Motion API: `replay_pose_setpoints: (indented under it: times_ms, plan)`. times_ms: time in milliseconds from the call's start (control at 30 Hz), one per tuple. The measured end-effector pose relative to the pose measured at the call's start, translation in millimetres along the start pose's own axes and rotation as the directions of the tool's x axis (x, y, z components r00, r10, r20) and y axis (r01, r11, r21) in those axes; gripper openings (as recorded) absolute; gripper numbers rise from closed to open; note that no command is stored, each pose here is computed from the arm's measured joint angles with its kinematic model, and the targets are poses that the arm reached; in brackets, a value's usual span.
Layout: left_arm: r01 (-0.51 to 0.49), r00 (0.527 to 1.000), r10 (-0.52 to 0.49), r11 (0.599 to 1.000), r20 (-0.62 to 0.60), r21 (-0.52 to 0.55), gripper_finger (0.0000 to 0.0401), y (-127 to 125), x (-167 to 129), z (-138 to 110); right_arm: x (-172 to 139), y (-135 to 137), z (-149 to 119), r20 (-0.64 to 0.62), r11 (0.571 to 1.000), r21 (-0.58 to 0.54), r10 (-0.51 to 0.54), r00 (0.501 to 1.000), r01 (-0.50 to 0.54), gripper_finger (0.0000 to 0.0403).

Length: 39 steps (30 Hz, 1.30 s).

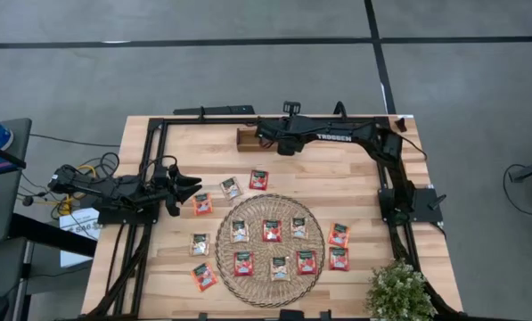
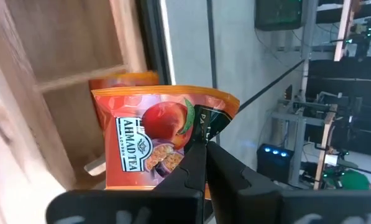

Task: Pick & Place Tea
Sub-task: Put the orange tea bag into the right section of the wooden organizer

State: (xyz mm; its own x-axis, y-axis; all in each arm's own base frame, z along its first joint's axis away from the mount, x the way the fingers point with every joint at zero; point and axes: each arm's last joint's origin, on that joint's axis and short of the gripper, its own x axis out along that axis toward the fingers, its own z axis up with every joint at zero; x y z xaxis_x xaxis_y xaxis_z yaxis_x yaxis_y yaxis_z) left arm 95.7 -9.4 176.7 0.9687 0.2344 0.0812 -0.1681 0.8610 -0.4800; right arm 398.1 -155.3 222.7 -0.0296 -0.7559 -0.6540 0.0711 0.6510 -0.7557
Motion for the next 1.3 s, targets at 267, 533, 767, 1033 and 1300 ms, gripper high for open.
replay_pose_setpoints:
  times_ms: [267,533,767,1033,1300]
  plan:
    - [0.000,1.000,0.000,1.000,0.000,0.000,0.0138,0,0,0,16,-4,0,0.026,1.000,0.007,-0.006,1.000,0.006,0.0000]
    - [0.000,1.000,0.000,1.000,0.000,0.000,0.0138,0,0,0,32,12,-5,0.034,0.999,-0.038,-0.001,0.999,0.002,0.0000]
    - [-0.002,1.000,0.002,1.000,0.001,0.000,0.0138,0,0,0,40,11,-6,0.044,0.999,-0.037,-0.012,0.999,0.014,0.0000]
    - [-0.004,1.000,0.004,1.000,0.002,0.000,0.0138,0,0,0,47,4,-9,0.028,1.000,-0.020,-0.014,1.000,0.015,0.0000]
    - [-0.004,1.000,0.004,1.000,0.002,-0.001,0.0138,0,0,0,47,6,-8,0.050,1.000,-0.020,0.020,0.999,-0.019,0.0000]
